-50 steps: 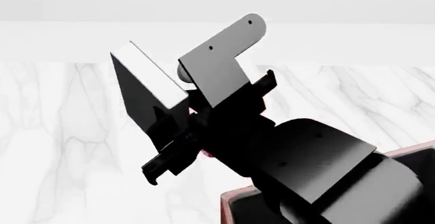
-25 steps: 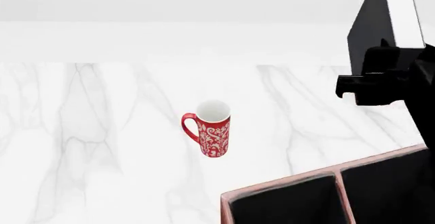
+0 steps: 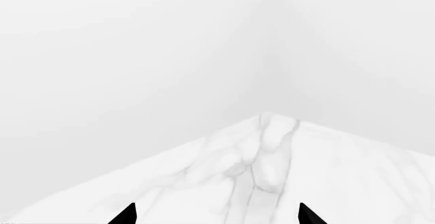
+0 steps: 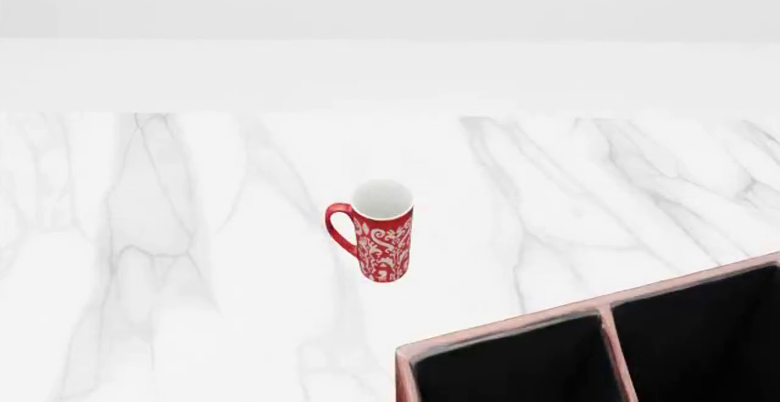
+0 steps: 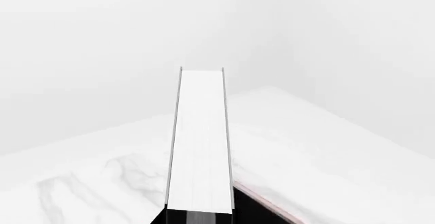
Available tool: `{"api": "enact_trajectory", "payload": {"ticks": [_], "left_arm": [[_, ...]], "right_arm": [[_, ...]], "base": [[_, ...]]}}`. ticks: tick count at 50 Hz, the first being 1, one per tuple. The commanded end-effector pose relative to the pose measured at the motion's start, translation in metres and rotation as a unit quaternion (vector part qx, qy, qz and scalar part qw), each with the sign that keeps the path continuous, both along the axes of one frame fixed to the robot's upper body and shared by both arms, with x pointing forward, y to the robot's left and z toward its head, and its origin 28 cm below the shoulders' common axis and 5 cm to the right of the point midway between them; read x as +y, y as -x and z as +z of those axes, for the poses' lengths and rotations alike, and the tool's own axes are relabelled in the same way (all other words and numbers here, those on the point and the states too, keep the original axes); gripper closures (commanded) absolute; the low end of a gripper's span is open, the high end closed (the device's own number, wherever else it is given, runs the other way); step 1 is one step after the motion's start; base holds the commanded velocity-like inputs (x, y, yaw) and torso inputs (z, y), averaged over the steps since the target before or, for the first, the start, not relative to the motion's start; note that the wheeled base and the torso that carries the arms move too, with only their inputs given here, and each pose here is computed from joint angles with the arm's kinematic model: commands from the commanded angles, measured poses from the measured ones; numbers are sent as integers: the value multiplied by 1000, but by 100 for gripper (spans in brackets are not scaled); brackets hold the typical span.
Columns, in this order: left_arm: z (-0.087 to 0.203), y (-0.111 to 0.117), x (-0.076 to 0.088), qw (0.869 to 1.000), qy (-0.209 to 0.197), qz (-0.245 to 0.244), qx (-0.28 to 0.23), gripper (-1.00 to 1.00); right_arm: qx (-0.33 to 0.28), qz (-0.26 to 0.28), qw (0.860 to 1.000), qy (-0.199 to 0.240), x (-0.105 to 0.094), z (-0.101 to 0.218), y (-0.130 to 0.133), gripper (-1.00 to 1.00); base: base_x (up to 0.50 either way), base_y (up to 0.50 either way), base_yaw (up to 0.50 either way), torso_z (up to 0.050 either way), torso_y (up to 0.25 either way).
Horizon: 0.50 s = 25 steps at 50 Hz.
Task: Pick up the book and place it in the right compartment of the caddy.
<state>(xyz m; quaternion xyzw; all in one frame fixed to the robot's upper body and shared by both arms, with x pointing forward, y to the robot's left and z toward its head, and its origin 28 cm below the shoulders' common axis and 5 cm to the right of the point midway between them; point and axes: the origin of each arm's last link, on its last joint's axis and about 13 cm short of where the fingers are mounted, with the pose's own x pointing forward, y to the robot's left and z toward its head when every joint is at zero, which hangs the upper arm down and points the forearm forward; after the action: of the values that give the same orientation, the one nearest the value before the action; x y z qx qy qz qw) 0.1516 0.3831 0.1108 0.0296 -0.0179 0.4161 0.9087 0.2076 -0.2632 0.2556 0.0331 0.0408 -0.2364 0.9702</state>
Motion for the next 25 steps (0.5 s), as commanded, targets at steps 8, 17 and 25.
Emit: {"api": "enact_trajectory", "payload": {"ticks": [8,17,25], "left_arm": [[-3,4,2,1000,4,7,0,-100],[-5,2,1,1000,3,4,3,-100],[-7,1,0,1000,4,3,4,-100]], "right_arm": [[-22,-74,996,-34,-19,-3,25,100],[-15,-76,997,-29,-19,-5,21,100],[-2,-80,997,-11,-19,-14,18,100]], "base": [[0,0,0,0,1],[0,0,0,0,1],[0,0,0,2,1]]}}
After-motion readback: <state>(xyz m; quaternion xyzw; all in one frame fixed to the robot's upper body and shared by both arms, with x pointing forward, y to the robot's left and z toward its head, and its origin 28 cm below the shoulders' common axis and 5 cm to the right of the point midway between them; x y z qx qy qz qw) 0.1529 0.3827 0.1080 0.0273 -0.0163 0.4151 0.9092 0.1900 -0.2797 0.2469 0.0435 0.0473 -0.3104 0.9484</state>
